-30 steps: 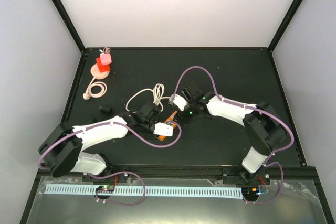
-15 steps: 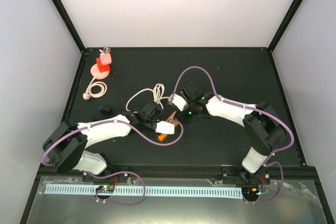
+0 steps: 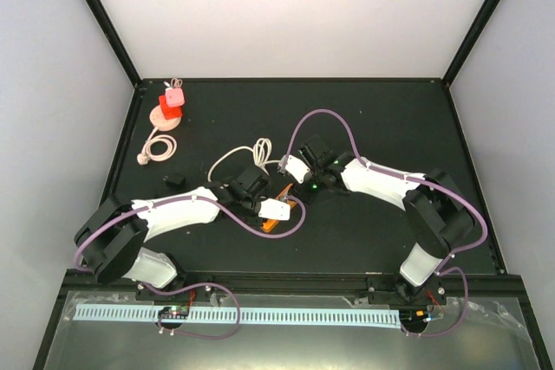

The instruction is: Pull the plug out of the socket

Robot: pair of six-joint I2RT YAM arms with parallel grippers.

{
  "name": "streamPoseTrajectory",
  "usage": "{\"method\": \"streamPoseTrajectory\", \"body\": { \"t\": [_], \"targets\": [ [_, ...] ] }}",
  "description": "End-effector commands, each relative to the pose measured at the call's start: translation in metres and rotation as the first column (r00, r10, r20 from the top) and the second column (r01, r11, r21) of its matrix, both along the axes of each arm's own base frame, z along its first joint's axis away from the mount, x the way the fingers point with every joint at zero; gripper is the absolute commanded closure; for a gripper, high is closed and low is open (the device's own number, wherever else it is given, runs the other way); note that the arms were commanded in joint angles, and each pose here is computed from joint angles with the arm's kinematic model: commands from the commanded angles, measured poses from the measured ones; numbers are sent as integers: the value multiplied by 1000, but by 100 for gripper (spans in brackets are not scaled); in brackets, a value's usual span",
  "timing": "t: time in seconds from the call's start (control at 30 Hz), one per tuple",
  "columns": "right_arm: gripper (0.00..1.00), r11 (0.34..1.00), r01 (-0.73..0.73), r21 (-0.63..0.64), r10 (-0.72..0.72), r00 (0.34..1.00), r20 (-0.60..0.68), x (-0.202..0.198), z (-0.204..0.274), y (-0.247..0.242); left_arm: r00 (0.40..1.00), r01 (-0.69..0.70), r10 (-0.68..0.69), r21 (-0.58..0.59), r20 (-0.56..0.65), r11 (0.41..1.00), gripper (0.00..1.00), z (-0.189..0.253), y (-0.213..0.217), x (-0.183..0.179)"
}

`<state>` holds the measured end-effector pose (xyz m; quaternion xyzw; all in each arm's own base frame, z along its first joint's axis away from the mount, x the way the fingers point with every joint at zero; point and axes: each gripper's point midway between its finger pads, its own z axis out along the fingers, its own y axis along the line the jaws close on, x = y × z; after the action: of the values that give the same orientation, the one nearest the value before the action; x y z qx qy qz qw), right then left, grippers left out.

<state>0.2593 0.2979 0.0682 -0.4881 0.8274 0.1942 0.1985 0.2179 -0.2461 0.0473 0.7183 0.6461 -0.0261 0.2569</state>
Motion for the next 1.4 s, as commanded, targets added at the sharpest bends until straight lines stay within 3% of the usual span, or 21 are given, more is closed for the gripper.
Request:
{"method": "streamPoseTrajectory", "body": {
  "t": [0.0,0.53,1.0,1.2,1.37],
  "targets": [
    [68,997,-43,63,40,998,42,-1,26,13,999,-31,33,67,-22,997,85,-15,8,0],
    [70,994,-53,97,47,997,64,-2,41,15,999,-41,44,79,-32,996,85,-18,10,0],
    [71,978,12,207,-16,1000,18,14,68,7,997,-75,75,-5,-34,997,79,25,-1,2],
    [70,960,45,275,-52,998,19,26,89,-4,995,-95,93,-77,-38,992,63,67,-8,2],
    [70,896,132,423,-95,990,-107,47,122,-16,991,-124,129,-149,24,981,42,105,-8,9]
  ]
}}
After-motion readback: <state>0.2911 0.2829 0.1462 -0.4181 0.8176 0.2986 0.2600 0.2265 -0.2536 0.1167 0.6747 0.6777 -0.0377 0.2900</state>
